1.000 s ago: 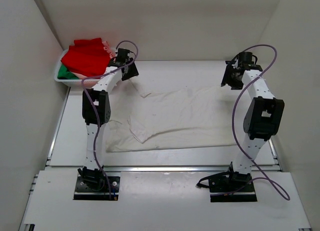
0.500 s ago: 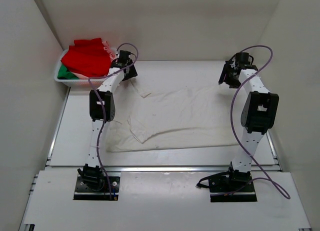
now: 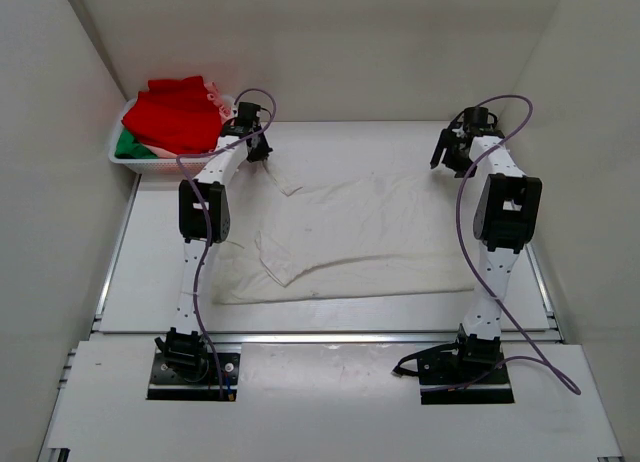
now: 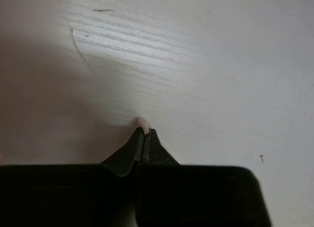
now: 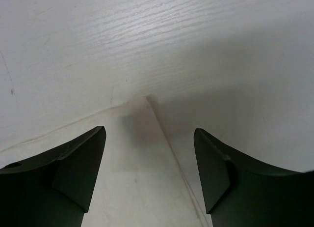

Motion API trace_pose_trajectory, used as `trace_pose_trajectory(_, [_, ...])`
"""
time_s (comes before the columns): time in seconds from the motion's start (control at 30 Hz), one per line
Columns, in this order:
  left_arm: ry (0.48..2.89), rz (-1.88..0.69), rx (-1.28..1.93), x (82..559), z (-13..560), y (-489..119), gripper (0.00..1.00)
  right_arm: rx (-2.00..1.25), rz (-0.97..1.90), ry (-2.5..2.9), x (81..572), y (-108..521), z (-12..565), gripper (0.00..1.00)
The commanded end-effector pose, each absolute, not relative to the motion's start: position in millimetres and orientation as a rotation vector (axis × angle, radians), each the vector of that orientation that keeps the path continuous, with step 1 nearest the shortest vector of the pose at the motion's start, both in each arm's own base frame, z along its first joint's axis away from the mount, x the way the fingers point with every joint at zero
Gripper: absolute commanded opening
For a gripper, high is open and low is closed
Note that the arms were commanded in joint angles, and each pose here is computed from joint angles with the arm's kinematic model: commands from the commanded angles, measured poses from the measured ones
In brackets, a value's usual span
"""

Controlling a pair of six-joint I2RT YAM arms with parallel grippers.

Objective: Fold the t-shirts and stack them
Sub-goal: Grap the side of the flattened tshirt furthest away from the robot with both arms

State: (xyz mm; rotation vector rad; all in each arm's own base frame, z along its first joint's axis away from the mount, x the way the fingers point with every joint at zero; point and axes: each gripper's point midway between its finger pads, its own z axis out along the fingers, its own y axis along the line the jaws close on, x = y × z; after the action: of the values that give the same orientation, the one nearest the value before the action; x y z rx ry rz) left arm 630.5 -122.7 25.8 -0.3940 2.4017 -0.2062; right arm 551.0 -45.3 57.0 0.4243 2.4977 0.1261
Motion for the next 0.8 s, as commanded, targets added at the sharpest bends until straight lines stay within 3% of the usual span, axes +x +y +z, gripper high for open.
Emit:
trace_pose_trajectory(0.0, [2.335,-0.320,-0.363,634.9,74.6,-133.1,0.00,0.428,0.158,2.457,569.5,-44.4,64.6,0.70])
trace_pose_trajectory(0.17, [2.297,-0.403,-0.331,634.2,103.7,-141.6,0.00,0.428,0.238,2.505,581.7,-32.4,40.3,0.63])
trace_pose_trajectory(0.2, [2.293,-0.421,-0.331,633.3,107.8,-143.8,0.00,0.435,0.261,2.524,579.2,-28.3,32.9,0.45])
trace_pose_trajectory(0.27, [2.270,-0.468,-0.331,633.9,120.9,-143.5,0.00,0.438,0.277,2.522,581.7,-26.4,33.5,0.27])
trace_pose_trajectory(0.3, [2.272,-0.479,-0.345,633.4,120.0,-141.4,0.00,0.435,0.293,2.524,581.7,-25.9,32.8,0.11])
trace_pose_trajectory(0.33, [2.246,-0.508,-0.338,634.8,132.7,-142.1,0.00,0.439,0.294,2.533,580.6,-26.4,27.6,0.01])
trace_pose_trajectory(0.6, [2.148,-0.571,-0.304,627.2,184.5,-131.7,0.00,0.439,0.313,2.469,590.2,-31.7,49.8,0.00])
trace_pose_trajectory(0.77, [2.191,-0.583,-0.280,606.8,188.6,-136.1,0.00,0.418,0.331,2.449,589.7,-34.6,63.9,0.01])
